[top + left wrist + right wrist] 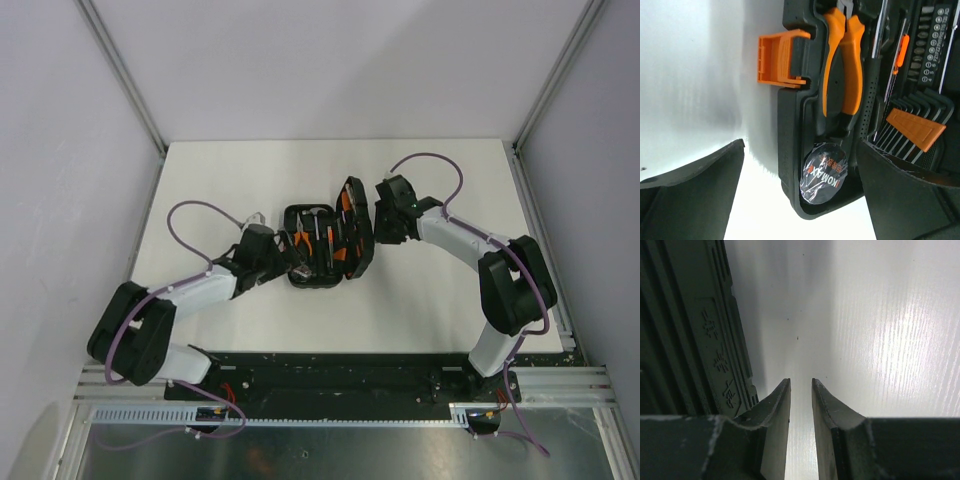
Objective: Pack the tool kit
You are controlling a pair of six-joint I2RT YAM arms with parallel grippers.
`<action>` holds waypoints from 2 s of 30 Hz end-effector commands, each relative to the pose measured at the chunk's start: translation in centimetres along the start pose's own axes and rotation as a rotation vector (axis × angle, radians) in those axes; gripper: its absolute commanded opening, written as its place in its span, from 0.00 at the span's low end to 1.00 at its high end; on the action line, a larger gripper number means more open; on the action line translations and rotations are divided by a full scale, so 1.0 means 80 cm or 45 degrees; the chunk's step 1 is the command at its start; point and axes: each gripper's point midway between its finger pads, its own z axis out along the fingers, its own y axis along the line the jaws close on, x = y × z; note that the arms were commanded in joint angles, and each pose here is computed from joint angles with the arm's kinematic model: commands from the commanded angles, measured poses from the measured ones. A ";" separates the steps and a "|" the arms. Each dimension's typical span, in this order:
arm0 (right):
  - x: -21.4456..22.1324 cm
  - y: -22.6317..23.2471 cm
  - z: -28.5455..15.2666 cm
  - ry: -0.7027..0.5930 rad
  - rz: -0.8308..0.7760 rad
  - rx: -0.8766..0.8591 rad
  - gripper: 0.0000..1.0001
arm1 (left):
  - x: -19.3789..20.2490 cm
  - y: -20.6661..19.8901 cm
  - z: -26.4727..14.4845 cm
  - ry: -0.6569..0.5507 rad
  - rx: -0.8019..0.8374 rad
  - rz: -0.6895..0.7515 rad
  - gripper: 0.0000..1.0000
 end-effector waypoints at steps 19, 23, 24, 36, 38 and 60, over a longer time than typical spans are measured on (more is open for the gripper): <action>-0.021 0.026 -0.004 -0.021 -0.002 -0.150 0.28 | -0.047 -0.125 -0.046 -0.228 0.880 0.053 1.00; -0.027 0.032 -0.011 -0.048 -0.020 -0.167 0.28 | -0.069 -0.149 -0.081 -0.316 0.977 0.090 0.99; -0.029 0.034 -0.013 -0.055 -0.025 -0.168 0.28 | -0.073 -0.154 -0.088 -0.327 0.999 0.098 0.99; -0.032 0.056 -0.020 -0.077 -0.094 -0.193 0.28 | -0.049 -0.192 -0.068 -0.186 1.074 0.175 0.99; -0.031 0.058 -0.019 -0.072 -0.100 -0.192 0.28 | -0.055 -0.188 -0.066 -0.225 1.046 0.176 0.99; -0.028 0.049 -0.003 -0.024 -0.080 -0.178 0.28 | -0.026 0.008 0.013 -0.193 0.298 -0.120 0.99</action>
